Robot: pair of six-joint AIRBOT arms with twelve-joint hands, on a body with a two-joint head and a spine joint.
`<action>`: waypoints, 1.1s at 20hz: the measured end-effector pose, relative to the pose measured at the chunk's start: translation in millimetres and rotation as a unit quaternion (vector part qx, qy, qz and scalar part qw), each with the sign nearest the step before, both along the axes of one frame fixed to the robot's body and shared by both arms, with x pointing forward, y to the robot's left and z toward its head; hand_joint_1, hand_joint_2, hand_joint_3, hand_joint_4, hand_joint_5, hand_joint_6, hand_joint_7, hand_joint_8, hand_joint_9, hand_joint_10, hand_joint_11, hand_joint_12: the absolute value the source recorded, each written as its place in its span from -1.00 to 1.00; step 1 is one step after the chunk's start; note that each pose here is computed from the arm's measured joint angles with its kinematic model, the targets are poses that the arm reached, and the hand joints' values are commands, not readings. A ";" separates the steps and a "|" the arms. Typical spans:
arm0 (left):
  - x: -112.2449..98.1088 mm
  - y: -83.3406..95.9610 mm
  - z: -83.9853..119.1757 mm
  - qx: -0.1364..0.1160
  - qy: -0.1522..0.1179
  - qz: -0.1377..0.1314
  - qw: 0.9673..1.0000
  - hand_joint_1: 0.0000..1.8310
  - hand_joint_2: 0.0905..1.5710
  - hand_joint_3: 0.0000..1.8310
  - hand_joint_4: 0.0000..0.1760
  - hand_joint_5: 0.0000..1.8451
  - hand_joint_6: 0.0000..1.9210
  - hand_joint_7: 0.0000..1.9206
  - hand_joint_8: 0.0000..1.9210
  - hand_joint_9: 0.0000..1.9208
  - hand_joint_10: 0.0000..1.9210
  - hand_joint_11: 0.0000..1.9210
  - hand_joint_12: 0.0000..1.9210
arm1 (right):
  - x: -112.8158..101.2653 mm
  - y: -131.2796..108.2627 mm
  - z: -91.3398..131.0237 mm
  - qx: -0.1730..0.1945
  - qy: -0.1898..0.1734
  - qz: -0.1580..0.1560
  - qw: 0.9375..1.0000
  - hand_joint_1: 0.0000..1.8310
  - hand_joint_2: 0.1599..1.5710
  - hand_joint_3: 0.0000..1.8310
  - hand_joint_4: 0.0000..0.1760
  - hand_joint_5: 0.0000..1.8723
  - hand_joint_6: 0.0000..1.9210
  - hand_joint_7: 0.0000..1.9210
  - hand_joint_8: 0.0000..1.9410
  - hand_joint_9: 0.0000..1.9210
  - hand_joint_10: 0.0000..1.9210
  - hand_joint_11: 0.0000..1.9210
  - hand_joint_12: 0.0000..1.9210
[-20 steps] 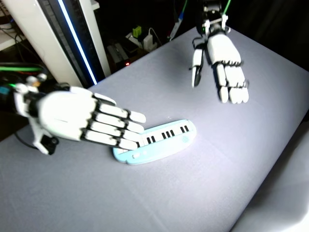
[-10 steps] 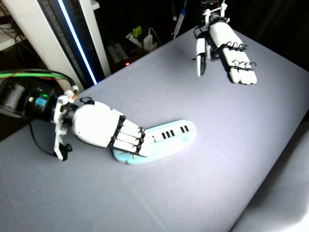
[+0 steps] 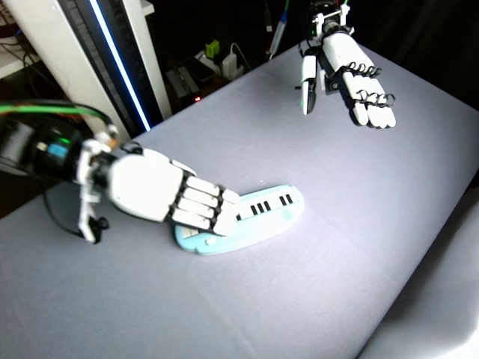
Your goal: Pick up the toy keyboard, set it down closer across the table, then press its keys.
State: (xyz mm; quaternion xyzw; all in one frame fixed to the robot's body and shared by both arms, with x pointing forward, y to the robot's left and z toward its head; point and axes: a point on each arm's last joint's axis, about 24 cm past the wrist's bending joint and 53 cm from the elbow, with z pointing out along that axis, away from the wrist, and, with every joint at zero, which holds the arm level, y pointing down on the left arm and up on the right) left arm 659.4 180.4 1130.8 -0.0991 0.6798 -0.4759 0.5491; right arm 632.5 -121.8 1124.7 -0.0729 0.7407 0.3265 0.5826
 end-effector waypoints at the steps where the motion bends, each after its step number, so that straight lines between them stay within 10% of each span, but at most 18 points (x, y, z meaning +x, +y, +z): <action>1: 0.1 0.5 -0.4 0.001 0.001 0.001 1.000 -0.47 0.65 -1.00 -0.47 -1.00 -1.00 -1.00 -1.00 -1.00 -1.00 -1.00 -1.00 | -1.6 -1.8 -4.0 -0.005 0.002 0.000 1.000 -0.99 0.82 -0.99 -1.00 -0.94 -0.98 -1.00 -1.00 -1.00 -1.00 -1.00 -1.00; 9: 0.5 1.2 0.8 -0.002 0.000 0.002 1.000 -0.24 0.66 -1.00 -0.61 -1.00 -1.00 -1.00 -1.00 -1.00 -1.00 -1.00 -1.00 | -4.7 -4.8 -18.9 -0.018 0.023 0.000 1.000 -0.96 0.75 -1.00 -1.00 -0.18 -0.97 -0.84 -0.98 -1.00 -1.00 -1.00 -1.00; 11: 0.7 1.5 0.9 -0.002 0.000 0.003 1.000 -0.22 0.65 -1.00 -0.75 -1.00 -1.00 -1.00 -1.00 -1.00 -1.00 -1.00 -1.00 | -4.4 -4.8 -17.7 -0.016 0.021 0.000 1.000 -1.00 0.75 -1.00 -1.00 -0.29 -1.00 -0.86 -1.00 -1.00 -1.00 -1.00 -1.00; 13: 0.5 2.0 1.0 -0.003 -0.001 0.003 1.000 -0.19 0.65 -1.00 -0.85 -1.00 -1.00 -1.00 -1.00 -1.00 -1.00 -1.00 -1.00 | -4.7 -5.3 -17.5 -0.016 0.022 0.000 1.000 -0.91 0.74 -1.00 -1.00 -0.94 -1.00 -0.99 -1.00 -1.00 -1.00 -1.00 -1.00; 16: -1.2 3.1 3.7 -0.010 -0.004 0.006 1.000 -0.14 0.66 -1.00 -1.00 -1.00 -1.00 -1.00 -1.00 -1.00 -1.00 -1.00 -1.00 | -7.9 -13.9 0.9 0.013 0.013 -0.012 1.000 -0.92 0.79 -0.99 -1.00 -1.00 -1.00 -1.00 -1.00 -1.00 -1.00 -1.00 -1.00; 17: -1.7 3.9 4.4 -0.012 -0.005 0.007 1.000 -0.12 0.66 -1.00 -1.00 -1.00 -1.00 -1.00 -1.00 -1.00 -1.00 -1.00 -1.00 | -8.1 -16.7 9.4 0.020 0.002 -0.016 1.000 -0.96 0.79 -0.99 -0.67 -1.00 -1.00 -1.00 -1.00 -1.00 -1.00 -1.00 -1.00; 20: -6.4 8.2 11.6 -0.017 -0.017 0.011 1.000 -0.26 0.66 -1.00 -0.70 -1.00 -1.00 -1.00 -1.00 -1.00 -1.00 -1.00 -1.00 | -13.9 -32.9 40.4 0.054 -0.038 -0.031 0.997 -1.00 0.75 -1.00 -0.51 -1.00 -1.00 -1.00 -1.00 -1.00 -1.00 -1.00 -1.00; 22: -12.1 13.9 19.3 -0.023 -0.031 0.018 0.999 -0.51 0.67 -0.99 -0.97 -1.00 -1.00 -1.00 -1.00 -1.00 -1.00 -1.00 -1.00 | -20.5 -47.0 52.2 0.079 -0.048 -0.042 0.995 -1.00 0.76 -1.00 -0.83 -1.00 -1.00 -1.00 -1.00 -1.00 -1.00 -1.00 -1.00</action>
